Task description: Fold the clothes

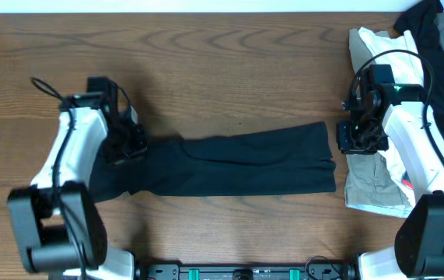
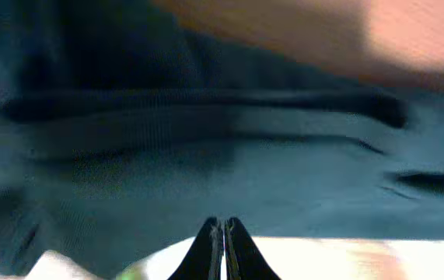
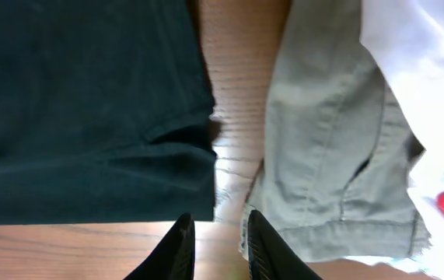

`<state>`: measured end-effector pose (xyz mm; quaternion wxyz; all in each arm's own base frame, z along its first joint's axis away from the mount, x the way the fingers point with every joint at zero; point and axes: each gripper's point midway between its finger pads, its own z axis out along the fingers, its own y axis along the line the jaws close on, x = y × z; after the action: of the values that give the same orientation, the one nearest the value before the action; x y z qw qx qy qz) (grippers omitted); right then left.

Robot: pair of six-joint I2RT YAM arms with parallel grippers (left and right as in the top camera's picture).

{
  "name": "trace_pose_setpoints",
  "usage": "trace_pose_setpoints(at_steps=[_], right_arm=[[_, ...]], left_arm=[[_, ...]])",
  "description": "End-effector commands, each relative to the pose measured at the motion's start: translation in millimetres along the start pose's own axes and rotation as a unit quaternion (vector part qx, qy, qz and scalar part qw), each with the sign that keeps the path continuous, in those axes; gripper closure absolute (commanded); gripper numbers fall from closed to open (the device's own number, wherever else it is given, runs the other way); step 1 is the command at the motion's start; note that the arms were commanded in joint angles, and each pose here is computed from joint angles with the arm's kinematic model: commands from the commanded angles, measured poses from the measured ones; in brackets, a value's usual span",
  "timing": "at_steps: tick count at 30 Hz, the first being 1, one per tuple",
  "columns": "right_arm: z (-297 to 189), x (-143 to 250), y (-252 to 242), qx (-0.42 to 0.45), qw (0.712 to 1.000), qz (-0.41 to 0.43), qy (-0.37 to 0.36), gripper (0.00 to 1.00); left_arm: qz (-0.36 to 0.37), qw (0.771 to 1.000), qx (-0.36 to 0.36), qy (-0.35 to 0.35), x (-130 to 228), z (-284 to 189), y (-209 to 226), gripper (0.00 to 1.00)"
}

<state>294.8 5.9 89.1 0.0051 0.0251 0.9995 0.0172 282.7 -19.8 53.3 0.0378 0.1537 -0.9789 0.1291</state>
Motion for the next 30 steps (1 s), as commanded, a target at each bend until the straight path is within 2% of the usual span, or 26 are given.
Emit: trace_pose_setpoints(at_steps=[1, 8, 15, 21, 26, 30], right_arm=[[-4, -2, 9, -0.03, 0.999, -0.006, -0.013, 0.77], [-3, -9, 21, -0.067, 0.997, -0.024, -0.024, 0.59], [8, -13, 35, -0.109, 0.994, -0.023, -0.011, 0.46], [20, -19, 54, -0.164, 0.986, -0.022, 0.001, 0.43], [40, -14, 64, -0.193, 0.98, -0.014, 0.04, 0.44], [60, -9, 66, -0.191, 0.979, -0.012, 0.073, 0.44]], left_arm=[[0.004, 1.0, -0.023, 0.015, 3, 27, 15, 0.95], [-0.041, 0.989, -0.141, -0.017, -19, 52, 67, 0.94], [-0.072, 0.984, -0.134, -0.09, -65, 59, 90, 0.93], [-0.07, 0.986, -0.11, -0.1, -76, 65, 87, 0.92], [-0.077, 0.995, -0.059, -0.033, -47, 71, 69, 0.66], [-0.088, 0.995, -0.037, 0.022, -21, 72, 61, 0.6]])
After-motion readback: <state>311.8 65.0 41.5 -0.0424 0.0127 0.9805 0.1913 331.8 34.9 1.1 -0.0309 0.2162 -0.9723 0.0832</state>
